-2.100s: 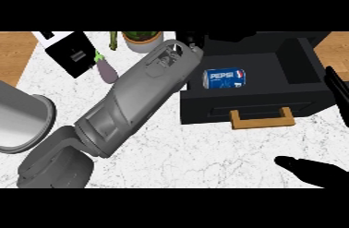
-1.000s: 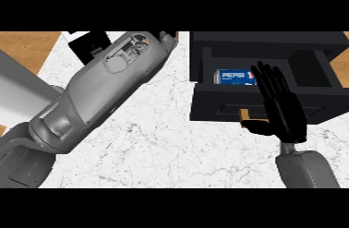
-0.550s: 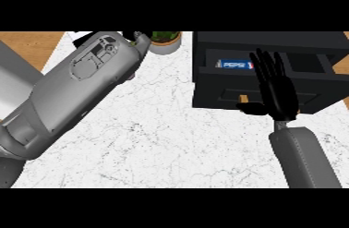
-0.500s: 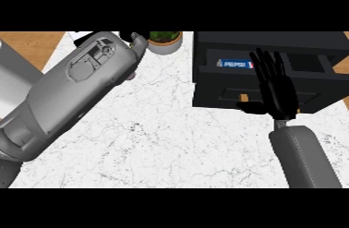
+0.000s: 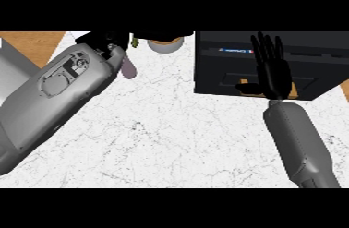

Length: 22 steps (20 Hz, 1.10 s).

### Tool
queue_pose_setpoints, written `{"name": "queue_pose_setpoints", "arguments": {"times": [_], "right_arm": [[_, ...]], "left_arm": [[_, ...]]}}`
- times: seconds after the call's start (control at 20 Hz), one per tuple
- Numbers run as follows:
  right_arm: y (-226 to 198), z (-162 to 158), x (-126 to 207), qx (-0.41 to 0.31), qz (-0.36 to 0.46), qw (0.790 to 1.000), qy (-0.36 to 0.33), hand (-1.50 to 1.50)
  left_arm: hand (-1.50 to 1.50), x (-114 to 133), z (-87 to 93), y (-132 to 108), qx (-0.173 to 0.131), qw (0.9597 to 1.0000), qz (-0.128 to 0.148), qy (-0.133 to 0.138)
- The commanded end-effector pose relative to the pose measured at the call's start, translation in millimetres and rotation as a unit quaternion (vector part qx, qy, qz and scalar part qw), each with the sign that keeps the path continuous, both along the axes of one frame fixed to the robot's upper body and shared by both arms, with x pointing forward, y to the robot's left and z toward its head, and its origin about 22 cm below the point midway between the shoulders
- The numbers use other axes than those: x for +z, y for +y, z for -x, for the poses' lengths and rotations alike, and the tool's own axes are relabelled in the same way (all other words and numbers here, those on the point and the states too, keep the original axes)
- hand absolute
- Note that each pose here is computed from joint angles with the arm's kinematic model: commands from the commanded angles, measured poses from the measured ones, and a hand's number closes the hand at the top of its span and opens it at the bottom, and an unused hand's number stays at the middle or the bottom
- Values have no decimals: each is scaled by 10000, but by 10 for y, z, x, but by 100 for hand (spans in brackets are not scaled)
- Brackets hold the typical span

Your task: Pick up the can, place it into the drawer and close the drawer

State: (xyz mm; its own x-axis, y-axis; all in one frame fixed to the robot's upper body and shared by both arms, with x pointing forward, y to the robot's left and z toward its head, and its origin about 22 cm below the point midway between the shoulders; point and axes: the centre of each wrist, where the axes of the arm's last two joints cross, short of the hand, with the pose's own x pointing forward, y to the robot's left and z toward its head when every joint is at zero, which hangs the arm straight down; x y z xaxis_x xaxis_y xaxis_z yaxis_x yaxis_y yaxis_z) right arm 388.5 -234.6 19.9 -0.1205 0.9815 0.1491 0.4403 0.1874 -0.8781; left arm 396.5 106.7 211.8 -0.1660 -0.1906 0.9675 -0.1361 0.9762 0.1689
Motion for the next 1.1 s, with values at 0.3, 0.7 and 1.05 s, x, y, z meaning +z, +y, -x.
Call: {"name": "queue_pose_setpoints", "arguments": {"times": [0.3, 0.7, 1.05], "right_arm": [[325, -434, 194, -125, -79, 9999, -4, -150], [285, -652, 560, -239, -150, 9995, -165, -150], [226, -746, 775, -301, -249, 9991, -179, -150]], "left_arm": [[-150, -154, 173, 229, 24, 9998, -69, 170], [-150, -341, 315, 294, -88, 9999, -105, 24], [-150, -612, 471, 498, -197, 9996, -136, 140]]}}
